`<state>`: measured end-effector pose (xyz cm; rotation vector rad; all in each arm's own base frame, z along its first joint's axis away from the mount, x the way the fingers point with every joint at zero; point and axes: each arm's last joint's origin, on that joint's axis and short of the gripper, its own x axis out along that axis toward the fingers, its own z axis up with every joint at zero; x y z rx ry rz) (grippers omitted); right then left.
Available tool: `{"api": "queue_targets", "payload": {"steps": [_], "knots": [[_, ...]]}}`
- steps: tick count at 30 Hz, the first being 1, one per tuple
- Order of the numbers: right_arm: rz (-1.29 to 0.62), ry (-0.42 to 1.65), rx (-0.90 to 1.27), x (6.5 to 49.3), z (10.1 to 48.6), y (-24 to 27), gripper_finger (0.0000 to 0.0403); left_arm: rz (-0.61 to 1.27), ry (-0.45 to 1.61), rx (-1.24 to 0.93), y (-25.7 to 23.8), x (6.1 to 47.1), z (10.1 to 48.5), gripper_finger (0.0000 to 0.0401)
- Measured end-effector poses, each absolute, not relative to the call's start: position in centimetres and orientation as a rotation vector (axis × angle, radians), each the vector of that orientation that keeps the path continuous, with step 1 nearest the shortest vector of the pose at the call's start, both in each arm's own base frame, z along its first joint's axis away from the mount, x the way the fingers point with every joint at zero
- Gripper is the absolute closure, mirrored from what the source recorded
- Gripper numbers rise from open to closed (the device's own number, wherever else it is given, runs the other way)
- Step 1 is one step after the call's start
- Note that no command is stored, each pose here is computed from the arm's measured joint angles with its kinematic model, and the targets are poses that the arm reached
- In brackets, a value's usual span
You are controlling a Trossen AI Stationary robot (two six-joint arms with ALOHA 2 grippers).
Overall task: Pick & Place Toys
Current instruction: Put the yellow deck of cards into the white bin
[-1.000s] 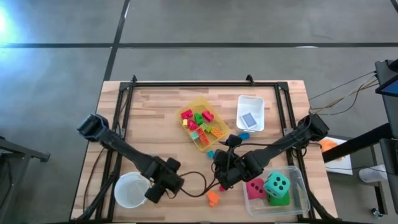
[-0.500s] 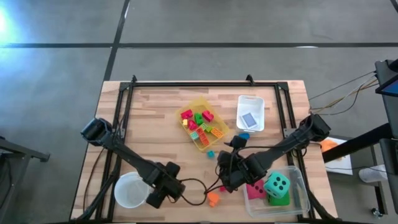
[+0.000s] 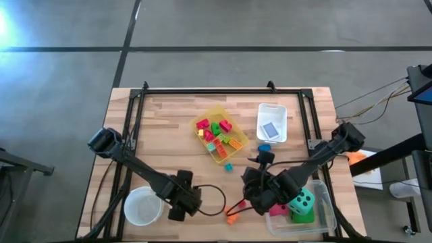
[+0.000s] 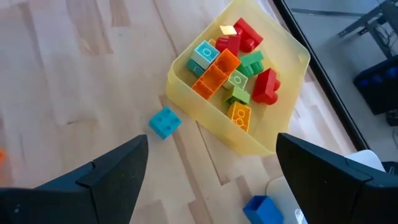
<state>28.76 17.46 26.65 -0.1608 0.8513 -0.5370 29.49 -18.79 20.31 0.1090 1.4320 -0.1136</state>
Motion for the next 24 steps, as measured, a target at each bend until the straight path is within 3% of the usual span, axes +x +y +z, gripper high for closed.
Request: {"api": "queue_targets", "payload": {"steps": [6,10,14,24], "knots": [[-0.523,0.827,-0.163,28.1,27.0,18.2,0.0056,-0.060,1.470,0.117,-18.1,29.3,20.2,0.0163],[-0.524,0.820,-0.169,28.0,27.0,18.2,0.0056,0.087,1.443,0.029,-17.6,29.6,20.2,0.0156],[-0.525,0.819,-0.169,28.0,27.1,18.2,0.0056,0.272,1.452,-0.065,-16.4,29.7,20.2,0.0126],[-0.525,0.818,-0.169,28.0,27.1,18.2,0.0056,0.437,1.499,-0.283,-14.5,30.2,20.2,0.0024]]}}
